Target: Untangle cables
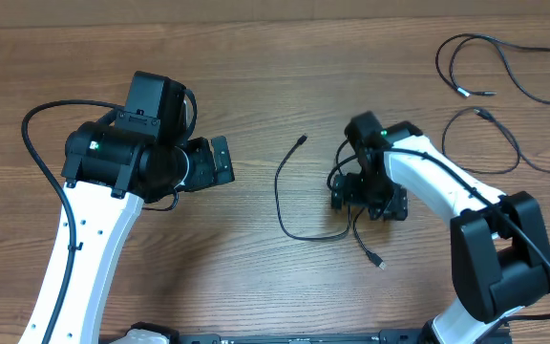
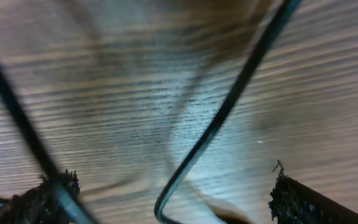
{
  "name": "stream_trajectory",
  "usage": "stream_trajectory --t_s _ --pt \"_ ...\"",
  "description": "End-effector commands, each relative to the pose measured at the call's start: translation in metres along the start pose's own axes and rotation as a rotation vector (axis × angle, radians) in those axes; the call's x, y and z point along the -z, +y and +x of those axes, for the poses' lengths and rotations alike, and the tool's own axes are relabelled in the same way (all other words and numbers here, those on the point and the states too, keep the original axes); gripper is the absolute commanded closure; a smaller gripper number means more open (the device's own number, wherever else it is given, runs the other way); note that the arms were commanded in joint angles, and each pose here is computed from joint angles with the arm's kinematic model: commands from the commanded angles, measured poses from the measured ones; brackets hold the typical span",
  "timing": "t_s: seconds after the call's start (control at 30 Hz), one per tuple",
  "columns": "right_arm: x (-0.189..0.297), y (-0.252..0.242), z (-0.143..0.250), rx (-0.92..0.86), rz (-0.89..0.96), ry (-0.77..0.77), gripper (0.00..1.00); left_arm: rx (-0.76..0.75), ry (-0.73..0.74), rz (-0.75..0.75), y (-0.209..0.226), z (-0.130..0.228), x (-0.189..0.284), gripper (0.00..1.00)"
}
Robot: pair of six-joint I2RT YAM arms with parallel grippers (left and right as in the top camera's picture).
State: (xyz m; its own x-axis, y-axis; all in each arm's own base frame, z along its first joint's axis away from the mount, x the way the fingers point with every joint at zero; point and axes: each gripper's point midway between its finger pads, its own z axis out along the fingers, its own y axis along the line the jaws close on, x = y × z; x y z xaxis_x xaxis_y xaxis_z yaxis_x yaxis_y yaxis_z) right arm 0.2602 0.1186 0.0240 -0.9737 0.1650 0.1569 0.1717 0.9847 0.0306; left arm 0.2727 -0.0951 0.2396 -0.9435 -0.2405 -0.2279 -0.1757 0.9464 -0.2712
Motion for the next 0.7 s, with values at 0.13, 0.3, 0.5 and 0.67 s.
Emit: stream_trajectory --t_s 0.13,0.3,0.5,0.67 --pt "-0.005 0.015 0.001 0.022 -0.095 -0.014 0.49 -0.018 -0.009 0.016 -0.003 -0.004 0.003 0.00" --pt "-0.002 0.024 -0.004 0.027 -0.140 -0.028 0.81 -0.018 -0.009 0.016 -0.003 -0.004 0.003 0.00" --pt "0.018 0.056 -0.005 0.061 -0.302 0.000 0.96 -0.018 -0.015 0.022 -0.005 -0.006 0.001 0.01" --pt "0.044 0.096 0.011 0.225 -0.544 0.065 0.96 -0.015 0.007 0.008 -0.005 -0.011 -0.010 0.00"
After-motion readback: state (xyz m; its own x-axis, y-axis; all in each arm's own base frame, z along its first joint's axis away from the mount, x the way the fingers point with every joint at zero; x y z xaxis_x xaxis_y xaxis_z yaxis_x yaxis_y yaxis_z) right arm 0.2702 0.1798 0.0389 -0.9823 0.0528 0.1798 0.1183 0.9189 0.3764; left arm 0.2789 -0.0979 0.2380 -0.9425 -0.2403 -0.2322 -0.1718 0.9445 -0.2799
